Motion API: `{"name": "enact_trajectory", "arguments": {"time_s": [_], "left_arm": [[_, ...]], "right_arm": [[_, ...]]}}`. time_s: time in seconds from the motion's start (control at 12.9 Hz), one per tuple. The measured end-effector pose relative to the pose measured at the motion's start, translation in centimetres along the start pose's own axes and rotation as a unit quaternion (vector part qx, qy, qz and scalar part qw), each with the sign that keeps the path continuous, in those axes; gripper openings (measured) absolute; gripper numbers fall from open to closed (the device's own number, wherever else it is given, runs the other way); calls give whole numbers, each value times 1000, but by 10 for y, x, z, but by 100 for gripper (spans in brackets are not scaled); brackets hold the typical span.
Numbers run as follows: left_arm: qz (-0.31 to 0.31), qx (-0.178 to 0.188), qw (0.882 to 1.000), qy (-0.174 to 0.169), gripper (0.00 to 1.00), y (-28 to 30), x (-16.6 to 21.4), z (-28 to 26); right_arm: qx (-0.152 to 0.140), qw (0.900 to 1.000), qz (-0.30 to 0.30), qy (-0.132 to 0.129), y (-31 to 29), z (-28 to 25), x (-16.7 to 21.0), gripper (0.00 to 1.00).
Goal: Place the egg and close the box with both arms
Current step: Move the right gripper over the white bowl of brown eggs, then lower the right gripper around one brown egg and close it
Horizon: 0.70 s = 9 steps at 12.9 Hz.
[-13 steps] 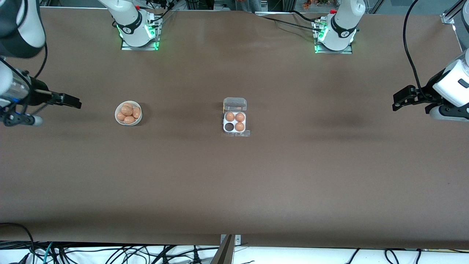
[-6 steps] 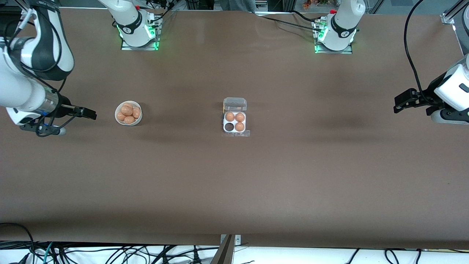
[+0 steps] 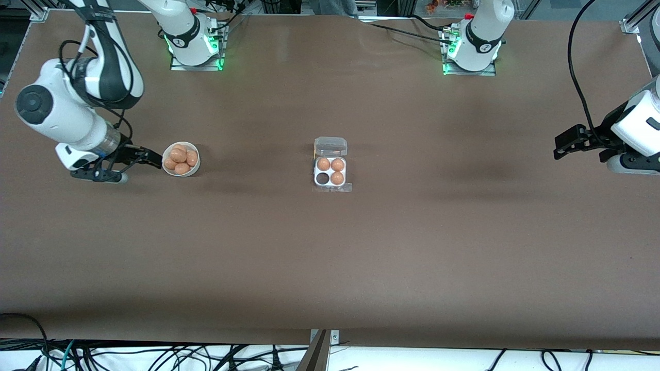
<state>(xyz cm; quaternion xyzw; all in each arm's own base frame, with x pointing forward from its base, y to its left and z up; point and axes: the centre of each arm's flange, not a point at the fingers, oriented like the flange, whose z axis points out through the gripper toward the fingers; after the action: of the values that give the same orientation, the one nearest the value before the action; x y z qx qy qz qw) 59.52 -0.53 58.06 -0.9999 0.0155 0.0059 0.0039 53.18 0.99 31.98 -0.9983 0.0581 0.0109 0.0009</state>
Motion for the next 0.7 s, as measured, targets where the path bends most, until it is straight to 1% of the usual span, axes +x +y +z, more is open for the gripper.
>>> {"name": "enact_trajectory", "arguments": {"time_s": [0.15, 0.31, 0.46, 0.7], "left_arm": [[-1, 0, 1000, -1, 100, 0, 0, 1], [-1, 0, 1000, -1, 100, 0, 1, 1], [-1, 0, 1000, -1, 100, 0, 1, 2], [-2, 0, 1000, -1, 100, -1, 1, 2]], "right_arm": [[3, 1000, 13, 6, -19, 19, -14, 100], [4, 1000, 17, 4, -37, 33, -28, 100], [5, 1000, 19, 7, -39, 48, -38, 100], [4, 1000, 19, 1, -35, 66, -51, 100]]}}
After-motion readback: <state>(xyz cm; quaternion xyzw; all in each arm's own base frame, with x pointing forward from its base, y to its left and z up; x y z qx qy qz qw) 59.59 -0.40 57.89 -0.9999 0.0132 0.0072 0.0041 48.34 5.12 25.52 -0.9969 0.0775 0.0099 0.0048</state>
